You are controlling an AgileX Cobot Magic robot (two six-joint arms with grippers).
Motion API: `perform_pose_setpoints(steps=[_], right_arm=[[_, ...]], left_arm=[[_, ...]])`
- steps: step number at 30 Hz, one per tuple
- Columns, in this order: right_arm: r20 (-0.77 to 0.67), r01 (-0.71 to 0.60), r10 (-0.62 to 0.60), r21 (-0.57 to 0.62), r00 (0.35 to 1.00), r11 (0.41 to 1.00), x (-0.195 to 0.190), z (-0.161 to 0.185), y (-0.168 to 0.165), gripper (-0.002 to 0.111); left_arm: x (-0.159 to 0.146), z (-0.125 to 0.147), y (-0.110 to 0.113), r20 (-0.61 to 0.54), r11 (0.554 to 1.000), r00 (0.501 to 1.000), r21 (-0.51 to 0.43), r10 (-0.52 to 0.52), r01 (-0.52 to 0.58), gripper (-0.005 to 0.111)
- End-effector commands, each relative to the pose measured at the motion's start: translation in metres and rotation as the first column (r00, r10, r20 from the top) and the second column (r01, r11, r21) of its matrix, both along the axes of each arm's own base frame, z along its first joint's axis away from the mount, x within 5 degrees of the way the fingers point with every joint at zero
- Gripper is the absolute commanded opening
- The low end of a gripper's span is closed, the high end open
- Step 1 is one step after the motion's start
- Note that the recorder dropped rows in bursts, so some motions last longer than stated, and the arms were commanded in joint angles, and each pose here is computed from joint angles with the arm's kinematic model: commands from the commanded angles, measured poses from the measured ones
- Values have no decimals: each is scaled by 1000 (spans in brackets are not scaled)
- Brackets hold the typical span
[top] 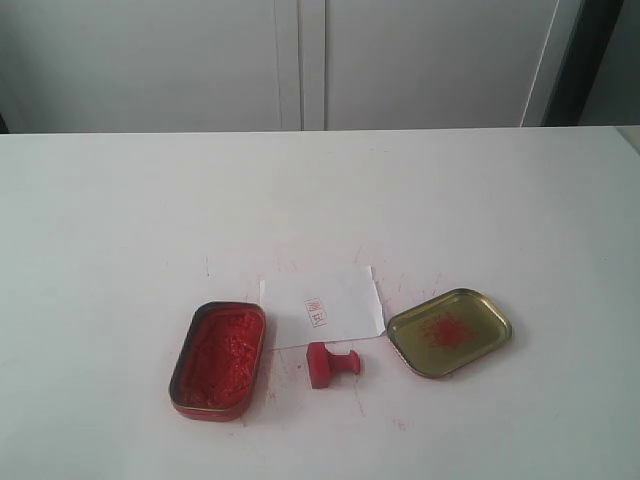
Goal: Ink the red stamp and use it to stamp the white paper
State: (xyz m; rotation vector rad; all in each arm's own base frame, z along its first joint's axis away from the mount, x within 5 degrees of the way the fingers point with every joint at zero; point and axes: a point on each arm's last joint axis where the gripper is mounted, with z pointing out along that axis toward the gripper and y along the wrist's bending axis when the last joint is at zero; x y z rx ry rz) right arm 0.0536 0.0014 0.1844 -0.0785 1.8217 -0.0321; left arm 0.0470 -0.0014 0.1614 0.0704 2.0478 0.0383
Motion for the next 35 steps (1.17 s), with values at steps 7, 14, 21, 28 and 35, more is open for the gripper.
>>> perform_pose_setpoints(steps=[7,14,21,28,35], right_arm=[[-3,-8,8,1,1000,1000,0,-2,1,0],[-3,-8,8,1,1000,1000,0,-2,1,0],[-3,-8,8,1,1000,1000,0,-2,1,0],[-3,-4,4,19,1000,1000,0,-2,1,0],[-3,-4,4,19,1000,1000,0,-2,1,0]], left_arm=[[0,-2,-1,-3,1000,1000,-6,-7,7,0],[0,-2,-1,-3,1000,1000,-6,-7,7,0],[0,-2,-1,-3,1000,1000,-6,-7,7,0],[0,-2,-1,-3,1000,1000,-6,-7,7,0],[0,-2,-1,-3,1000,1000,-6,-7,7,0]])
